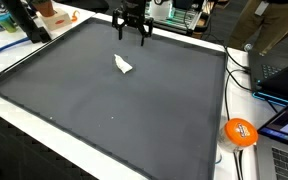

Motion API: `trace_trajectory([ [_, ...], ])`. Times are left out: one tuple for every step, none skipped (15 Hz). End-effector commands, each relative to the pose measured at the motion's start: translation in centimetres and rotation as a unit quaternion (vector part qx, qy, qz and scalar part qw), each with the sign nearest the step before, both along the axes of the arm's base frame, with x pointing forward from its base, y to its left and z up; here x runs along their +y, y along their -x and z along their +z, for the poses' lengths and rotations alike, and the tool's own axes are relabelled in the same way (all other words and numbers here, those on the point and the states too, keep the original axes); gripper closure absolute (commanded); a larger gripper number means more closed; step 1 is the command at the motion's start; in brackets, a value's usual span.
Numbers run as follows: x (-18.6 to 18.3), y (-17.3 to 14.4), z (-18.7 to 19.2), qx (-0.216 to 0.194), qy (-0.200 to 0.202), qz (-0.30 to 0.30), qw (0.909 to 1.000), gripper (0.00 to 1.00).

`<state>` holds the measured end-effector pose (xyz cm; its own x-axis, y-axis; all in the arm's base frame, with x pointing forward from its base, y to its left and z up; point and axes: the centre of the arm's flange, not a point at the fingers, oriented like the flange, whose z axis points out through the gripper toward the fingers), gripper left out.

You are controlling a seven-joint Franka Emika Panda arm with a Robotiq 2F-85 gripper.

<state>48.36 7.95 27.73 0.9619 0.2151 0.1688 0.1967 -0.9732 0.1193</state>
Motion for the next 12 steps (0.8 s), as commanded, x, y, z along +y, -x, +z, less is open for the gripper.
trace_trajectory([
  [1.6,-2.0,-2.6,-0.009,0.014,-0.009,0.9998,0.00],
  [1.8,-2.7,-3.1,-0.010,0.016,-0.010,0.9998,0.00],
  [1.8,-3.4,-3.5,-0.012,0.021,-0.012,0.9996,0.00],
  [1.7,-4.2,-3.8,-0.011,0.024,-0.013,0.9996,0.00],
  [1.7,-4.8,-4.1,-0.008,0.025,-0.015,0.9995,0.00],
  [1.7,-5.3,-4.3,-0.007,0.030,-0.017,0.9994,0.00],
  [1.6,-5.8,-4.8,-0.002,0.031,-0.017,0.9994,0.00],
  [1.5,-6.3,-5.3,-0.001,0.034,-0.017,0.9993,0.00],
  [1.4,-6.7,-5.7,0.000,0.036,-0.019,0.9992,0.00],
  [1.2,-7.0,-6.1,0.002,0.041,-0.021,0.9989,0.00],
  [1.0,-7.1,-6.4,0.003,0.050,-0.024,0.9985,0.00],
  [0.7,-7.3,-6.7,0.013,0.056,-0.028,0.9980,0.00],
])
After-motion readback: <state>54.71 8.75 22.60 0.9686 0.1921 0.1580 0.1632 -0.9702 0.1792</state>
